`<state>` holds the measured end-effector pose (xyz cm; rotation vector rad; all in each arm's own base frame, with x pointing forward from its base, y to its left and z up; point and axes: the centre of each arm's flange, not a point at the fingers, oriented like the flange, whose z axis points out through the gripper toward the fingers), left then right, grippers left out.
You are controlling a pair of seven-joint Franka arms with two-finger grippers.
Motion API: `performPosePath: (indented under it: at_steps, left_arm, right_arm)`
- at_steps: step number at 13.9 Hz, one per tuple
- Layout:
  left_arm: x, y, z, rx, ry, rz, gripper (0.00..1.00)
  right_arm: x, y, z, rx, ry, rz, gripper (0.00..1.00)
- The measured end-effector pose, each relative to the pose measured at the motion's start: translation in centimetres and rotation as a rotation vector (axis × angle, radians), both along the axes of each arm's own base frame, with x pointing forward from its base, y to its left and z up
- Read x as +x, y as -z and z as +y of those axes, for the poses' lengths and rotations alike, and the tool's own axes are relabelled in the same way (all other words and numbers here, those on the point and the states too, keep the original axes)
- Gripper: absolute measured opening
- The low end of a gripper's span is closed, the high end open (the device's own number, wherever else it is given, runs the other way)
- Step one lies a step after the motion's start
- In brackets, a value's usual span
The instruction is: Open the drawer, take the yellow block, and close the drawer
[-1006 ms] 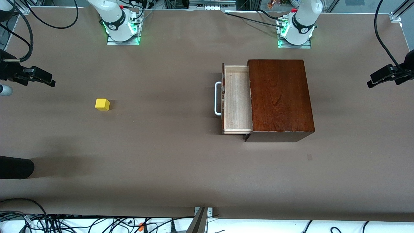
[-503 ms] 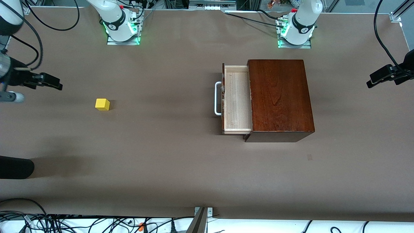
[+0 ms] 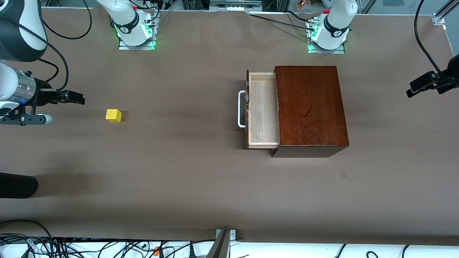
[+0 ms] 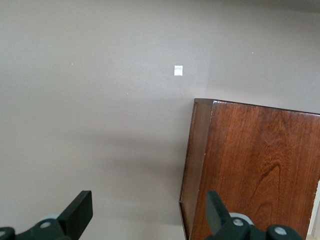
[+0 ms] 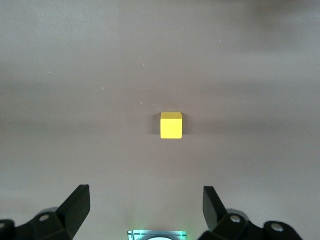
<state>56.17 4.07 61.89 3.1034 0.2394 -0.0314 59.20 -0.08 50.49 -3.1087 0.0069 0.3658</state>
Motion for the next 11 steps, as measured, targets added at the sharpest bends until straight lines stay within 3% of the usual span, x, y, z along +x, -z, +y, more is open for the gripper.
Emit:
performPosePath:
  at_steps: [11]
  left_arm:
    - [-0.02, -0.01, 0.22, 0.0, -0.004, 0.0, 1.0]
  right_arm:
    - [0.0, -0.04, 0.11, 0.0, -0.002, 0.0, 1.0]
